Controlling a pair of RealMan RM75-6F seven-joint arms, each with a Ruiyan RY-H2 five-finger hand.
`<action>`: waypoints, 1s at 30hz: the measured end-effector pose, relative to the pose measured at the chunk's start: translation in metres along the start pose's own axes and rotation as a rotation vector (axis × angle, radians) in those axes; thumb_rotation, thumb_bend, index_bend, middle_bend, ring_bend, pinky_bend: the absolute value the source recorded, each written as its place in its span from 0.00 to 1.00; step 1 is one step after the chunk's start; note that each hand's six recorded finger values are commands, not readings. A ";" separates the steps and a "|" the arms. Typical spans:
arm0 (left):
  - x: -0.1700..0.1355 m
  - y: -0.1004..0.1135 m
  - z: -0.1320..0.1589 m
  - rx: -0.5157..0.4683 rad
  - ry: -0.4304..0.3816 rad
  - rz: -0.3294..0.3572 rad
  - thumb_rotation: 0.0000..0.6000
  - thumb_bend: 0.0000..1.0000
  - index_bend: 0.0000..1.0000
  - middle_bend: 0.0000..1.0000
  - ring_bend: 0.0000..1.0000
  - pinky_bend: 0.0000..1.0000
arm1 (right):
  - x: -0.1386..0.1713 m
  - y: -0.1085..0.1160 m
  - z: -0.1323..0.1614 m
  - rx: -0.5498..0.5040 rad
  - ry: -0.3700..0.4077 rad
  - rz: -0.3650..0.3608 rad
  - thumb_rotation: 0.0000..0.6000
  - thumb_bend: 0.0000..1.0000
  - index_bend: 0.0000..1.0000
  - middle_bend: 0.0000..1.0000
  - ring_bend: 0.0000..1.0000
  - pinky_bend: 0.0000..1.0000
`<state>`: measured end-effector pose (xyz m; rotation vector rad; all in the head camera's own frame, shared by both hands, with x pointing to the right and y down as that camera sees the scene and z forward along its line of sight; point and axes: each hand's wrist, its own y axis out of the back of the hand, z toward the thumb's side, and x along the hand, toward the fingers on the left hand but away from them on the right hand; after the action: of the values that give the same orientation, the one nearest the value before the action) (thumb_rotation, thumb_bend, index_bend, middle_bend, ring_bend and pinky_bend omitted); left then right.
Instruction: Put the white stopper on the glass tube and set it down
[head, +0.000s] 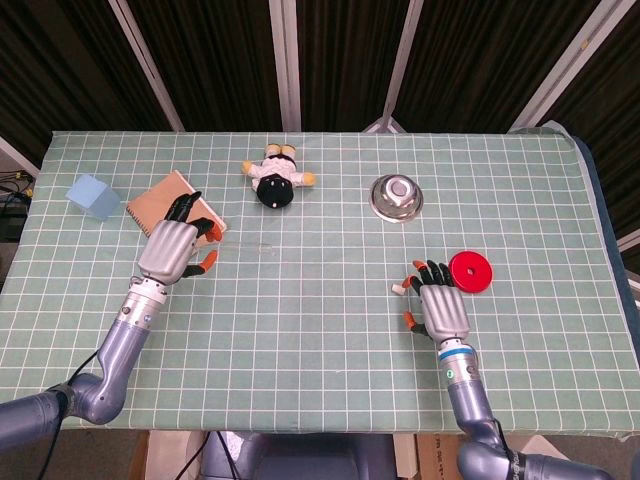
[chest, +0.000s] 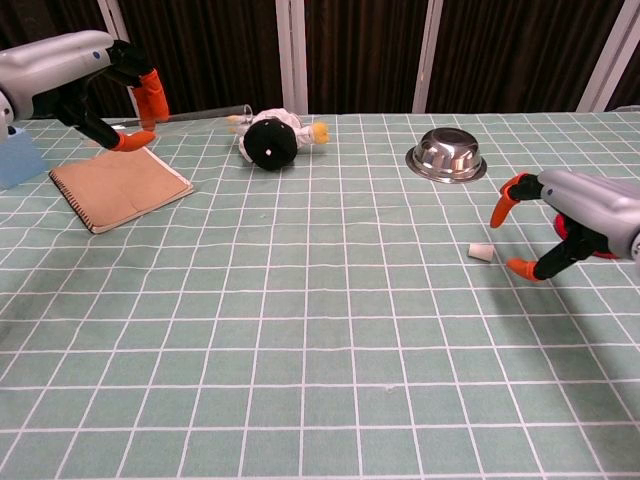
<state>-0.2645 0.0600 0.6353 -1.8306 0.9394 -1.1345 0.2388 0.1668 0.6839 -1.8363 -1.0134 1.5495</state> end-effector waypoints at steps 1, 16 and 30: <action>0.000 0.000 -0.001 -0.001 0.001 0.000 1.00 0.66 0.54 0.50 0.04 0.00 | -0.003 -0.003 0.001 -0.001 -0.010 -0.003 1.00 0.38 0.37 0.14 0.02 0.00; 0.005 0.005 -0.012 0.002 0.008 0.004 1.00 0.66 0.53 0.50 0.04 0.00 | -0.031 -0.016 0.012 -0.008 -0.091 -0.034 1.00 0.38 0.37 0.14 0.02 0.00; 0.007 0.004 -0.012 0.005 0.002 0.005 1.00 0.66 0.53 0.50 0.04 0.00 | -0.043 -0.027 0.018 -0.002 -0.097 -0.031 1.00 0.38 0.37 0.14 0.02 0.00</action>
<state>-0.2742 0.0492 0.6377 -1.8225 0.9405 -1.1348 0.2128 0.1464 0.7262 -1.7531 -1.0830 1.6331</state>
